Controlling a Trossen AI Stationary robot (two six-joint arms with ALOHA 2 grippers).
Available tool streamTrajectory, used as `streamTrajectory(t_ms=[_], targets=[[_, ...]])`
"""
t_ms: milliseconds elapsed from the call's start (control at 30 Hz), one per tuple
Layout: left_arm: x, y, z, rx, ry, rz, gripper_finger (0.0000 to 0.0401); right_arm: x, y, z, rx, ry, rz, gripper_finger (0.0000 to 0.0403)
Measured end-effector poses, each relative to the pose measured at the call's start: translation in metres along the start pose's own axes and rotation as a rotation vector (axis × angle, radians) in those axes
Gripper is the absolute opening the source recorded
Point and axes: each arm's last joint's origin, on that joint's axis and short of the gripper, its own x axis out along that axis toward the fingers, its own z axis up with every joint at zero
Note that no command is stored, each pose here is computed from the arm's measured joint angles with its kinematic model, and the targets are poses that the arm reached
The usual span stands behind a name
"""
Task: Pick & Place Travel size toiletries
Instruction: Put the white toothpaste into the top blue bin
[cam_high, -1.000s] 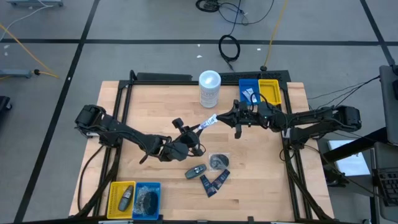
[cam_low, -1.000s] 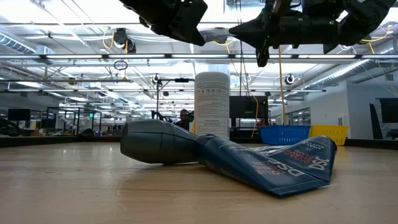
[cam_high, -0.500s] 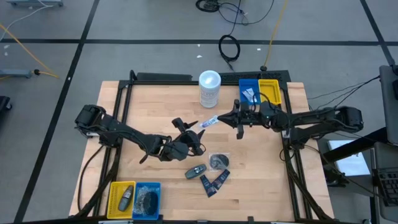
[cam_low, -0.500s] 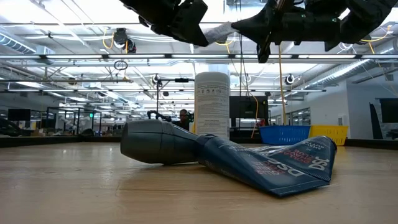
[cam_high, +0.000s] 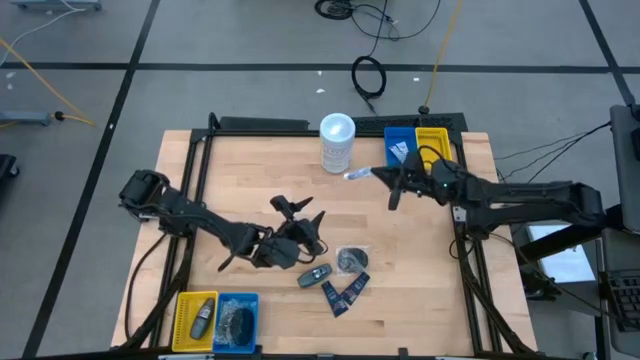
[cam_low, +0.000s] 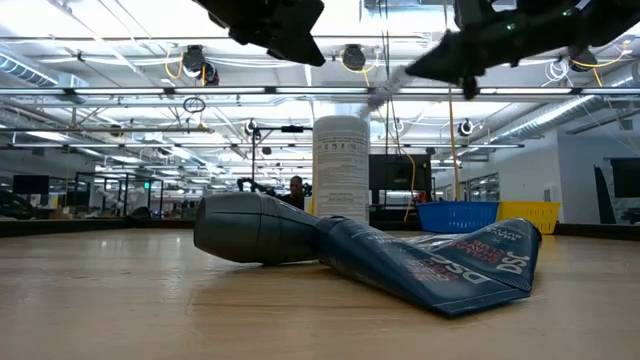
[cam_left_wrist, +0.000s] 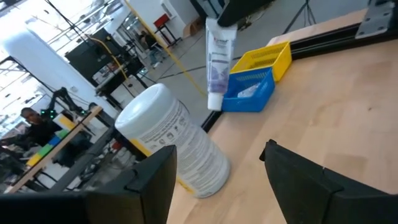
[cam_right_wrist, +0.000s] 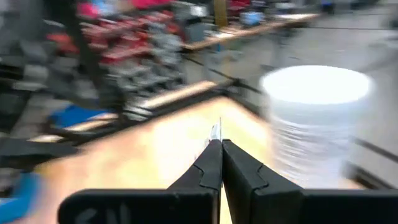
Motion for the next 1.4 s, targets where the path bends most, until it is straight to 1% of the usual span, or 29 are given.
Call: streamTrajectory(t_ms=[167, 300, 400, 467, 600, 667, 767, 1033, 1267, 1400], targets=[[-0.008, -0.004, 0.001, -0.028, -0.013, -0.042, 0.0239, -0.017, -0.013, -0.002, -0.046, 0.05, -0.266, 0.0], [-0.01, -0.008, 0.001, -0.067, -0.023, -0.144, 0.0239, -0.022, -0.021, -0.006, -0.077, 0.088, -0.431, 0.0], [-0.01, -0.011, -0.001, -0.09, -0.018, -0.25, 0.0239, -0.023, -0.028, -0.01, -0.13, 0.128, -0.538, 0.0], [-0.008, -0.012, -0.002, -0.107, -0.008, -0.326, 0.0239, -0.021, -0.034, -0.013, -0.156, 0.165, -0.587, 0.0], [-0.005, -0.015, -0.004, -0.143, 0.015, -0.495, 0.0239, -0.015, -0.044, -0.017, -0.195, 0.212, -0.646, 0.0], [-0.004, -0.016, -0.005, -0.164, 0.029, -0.567, 0.0239, -0.012, -0.05, -0.02, -0.225, 0.239, -0.701, 0.0], [-0.003, -0.016, -0.006, -0.197, 0.054, -0.618, 0.0239, -0.007, -0.058, -0.025, -0.256, 0.28, -0.772, 0.0], [-0.002, -0.016, -0.007, -0.213, 0.067, -0.633, 0.0239, 0.004, -0.073, -0.036, -0.286, 0.358, -0.835, 0.0], [-0.002, -0.016, -0.007, -0.21, 0.07, -0.636, 0.0239, 0.008, -0.077, -0.034, -0.294, 0.337, -0.844, 0.0], [-0.003, -0.017, -0.008, -0.21, 0.073, -0.641, 0.0239, 0.007, -0.077, -0.034, -0.295, 0.339, -0.845, 0.0009]])
